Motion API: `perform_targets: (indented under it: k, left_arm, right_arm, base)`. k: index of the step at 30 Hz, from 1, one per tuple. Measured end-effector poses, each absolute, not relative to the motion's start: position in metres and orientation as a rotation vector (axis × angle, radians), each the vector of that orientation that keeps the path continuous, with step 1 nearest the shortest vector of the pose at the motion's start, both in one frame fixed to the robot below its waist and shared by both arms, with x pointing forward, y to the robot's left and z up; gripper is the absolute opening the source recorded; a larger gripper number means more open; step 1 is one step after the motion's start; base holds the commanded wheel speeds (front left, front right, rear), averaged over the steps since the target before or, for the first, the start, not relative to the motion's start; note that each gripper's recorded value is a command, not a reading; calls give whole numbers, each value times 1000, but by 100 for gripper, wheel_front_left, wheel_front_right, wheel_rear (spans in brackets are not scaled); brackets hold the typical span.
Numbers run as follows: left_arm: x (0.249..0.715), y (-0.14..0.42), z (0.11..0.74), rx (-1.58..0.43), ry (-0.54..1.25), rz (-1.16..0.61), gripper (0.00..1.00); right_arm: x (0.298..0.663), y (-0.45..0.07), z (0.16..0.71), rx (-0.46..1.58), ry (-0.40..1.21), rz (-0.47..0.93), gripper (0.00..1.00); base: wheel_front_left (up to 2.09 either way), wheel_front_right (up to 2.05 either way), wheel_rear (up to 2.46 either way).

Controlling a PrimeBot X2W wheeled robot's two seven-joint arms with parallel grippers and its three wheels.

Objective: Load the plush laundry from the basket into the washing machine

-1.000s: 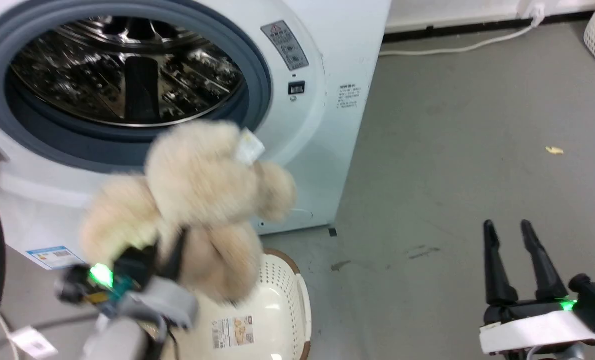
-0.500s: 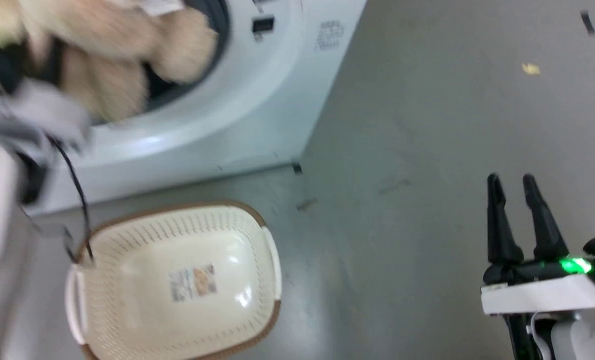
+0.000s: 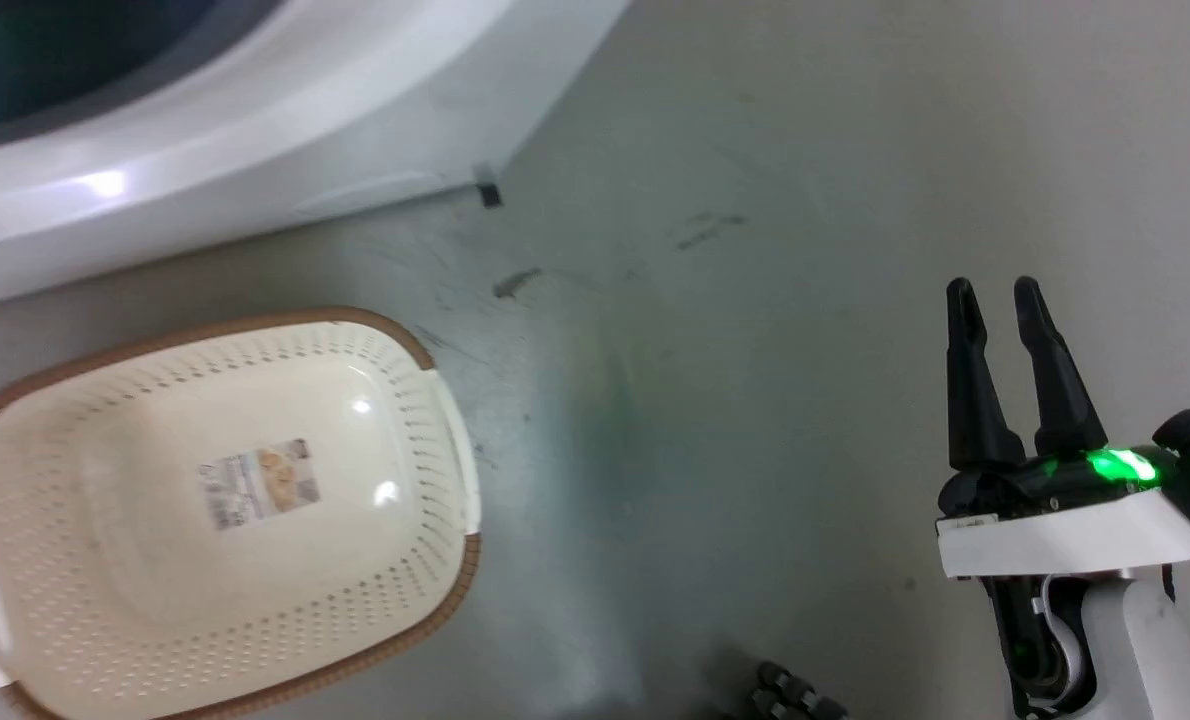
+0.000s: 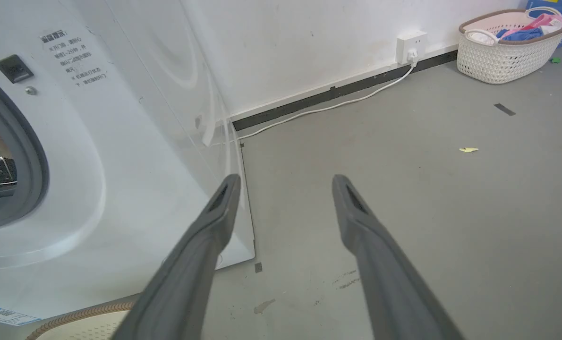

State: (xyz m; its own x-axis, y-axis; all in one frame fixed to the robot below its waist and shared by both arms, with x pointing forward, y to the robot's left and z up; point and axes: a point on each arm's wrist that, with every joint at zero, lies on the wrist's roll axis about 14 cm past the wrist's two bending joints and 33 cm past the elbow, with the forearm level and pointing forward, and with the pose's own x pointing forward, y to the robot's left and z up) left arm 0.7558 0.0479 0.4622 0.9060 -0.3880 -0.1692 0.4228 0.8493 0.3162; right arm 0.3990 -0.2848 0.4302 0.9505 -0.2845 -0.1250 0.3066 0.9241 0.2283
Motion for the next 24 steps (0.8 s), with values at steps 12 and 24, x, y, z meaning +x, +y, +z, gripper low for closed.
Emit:
perform_targets:
  k: [12,24]
  left_arm:
    - [772,52,379,389,325,-424,0]
    - [751,52,433,215,124,-400,100]
  right_arm:
    - [394,-296,415,232,139,-347,100]
    - [398,-298,441,200,63,-326,100]
  base:
    - [0,0,0]
    - [0,0,0]
